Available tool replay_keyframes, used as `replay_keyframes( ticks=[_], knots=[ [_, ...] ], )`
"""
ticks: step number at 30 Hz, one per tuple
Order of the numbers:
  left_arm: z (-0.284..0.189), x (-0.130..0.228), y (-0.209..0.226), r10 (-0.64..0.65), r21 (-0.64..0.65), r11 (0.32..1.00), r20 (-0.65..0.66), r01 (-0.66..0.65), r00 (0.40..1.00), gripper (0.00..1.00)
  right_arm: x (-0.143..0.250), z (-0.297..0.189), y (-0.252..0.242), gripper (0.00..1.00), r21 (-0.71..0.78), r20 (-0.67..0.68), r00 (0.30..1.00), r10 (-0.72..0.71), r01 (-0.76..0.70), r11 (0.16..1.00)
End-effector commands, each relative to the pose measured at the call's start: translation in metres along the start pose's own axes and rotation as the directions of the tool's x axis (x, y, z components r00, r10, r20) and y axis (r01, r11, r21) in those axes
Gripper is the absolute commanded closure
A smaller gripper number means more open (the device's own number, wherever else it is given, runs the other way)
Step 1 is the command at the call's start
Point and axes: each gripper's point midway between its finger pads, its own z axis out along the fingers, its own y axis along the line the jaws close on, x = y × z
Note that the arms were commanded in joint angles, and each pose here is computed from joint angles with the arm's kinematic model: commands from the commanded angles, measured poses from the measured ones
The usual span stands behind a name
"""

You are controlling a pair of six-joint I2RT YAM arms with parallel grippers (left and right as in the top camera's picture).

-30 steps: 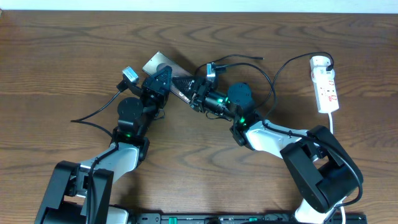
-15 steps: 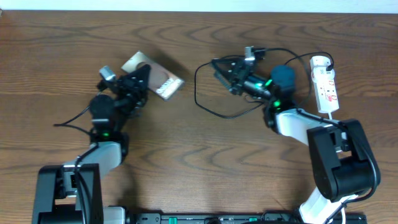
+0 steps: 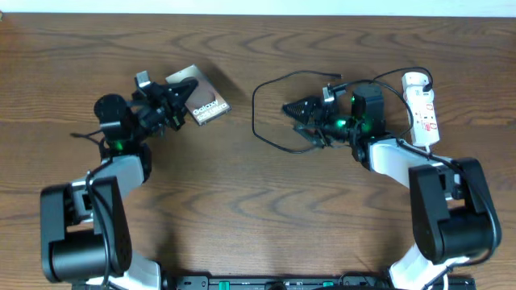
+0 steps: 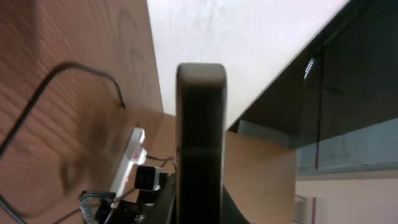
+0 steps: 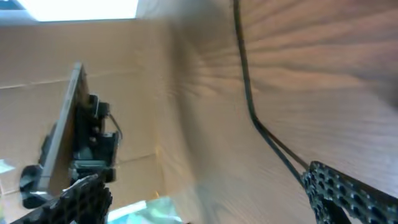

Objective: Plug charger to phone and switch on socket
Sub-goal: 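Open the right gripper and withdraw it, left holding phone upright, then move the right gripper up toward the black charging cable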

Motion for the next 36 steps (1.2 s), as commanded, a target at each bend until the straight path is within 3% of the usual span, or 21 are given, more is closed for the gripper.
replay_keyframes(
  ticks=[1,6,11,23,28,36],
  knots=[
    [0.006,-0.001,-0.004,-0.084,0.004,0.996,-0.021,0.084,0.996,0.93,-0.010,-0.025,0.023,0.01,0.079,0.101,0.969,-0.226,0.219,0.973],
    [0.010,-0.010,0.013,-0.177,-0.021,0.984,-0.006,0.177,0.984,0.92,-0.006,-0.057,0.034,0.01,0.217,0.149,0.922,-0.358,0.323,0.921],
    [0.019,-0.010,0.022,-0.192,-0.039,0.981,-0.017,0.191,0.981,0.92,-0.003,-0.086,0.036,0.01,0.349,0.180,0.882,-0.436,0.357,0.867],
    [0.023,-0.007,0.018,-0.170,-0.037,0.985,-0.034,0.169,0.985,0.93,-0.010,-0.093,0.067,0.02,0.334,0.256,0.818,-0.515,0.425,0.841],
    [0.023,-0.005,0.014,-0.152,-0.026,0.988,-0.045,0.151,0.987,0.93,-0.031,-0.094,0.074,0.02,0.417,0.354,0.816,-0.457,0.299,0.858],
    [0.023,-0.004,0.015,-0.139,-0.027,0.990,-0.049,0.138,0.989,0.93,-0.070,-0.067,0.076,0.06,0.548,0.352,0.877,-0.327,0.091,0.832]
  ],
)
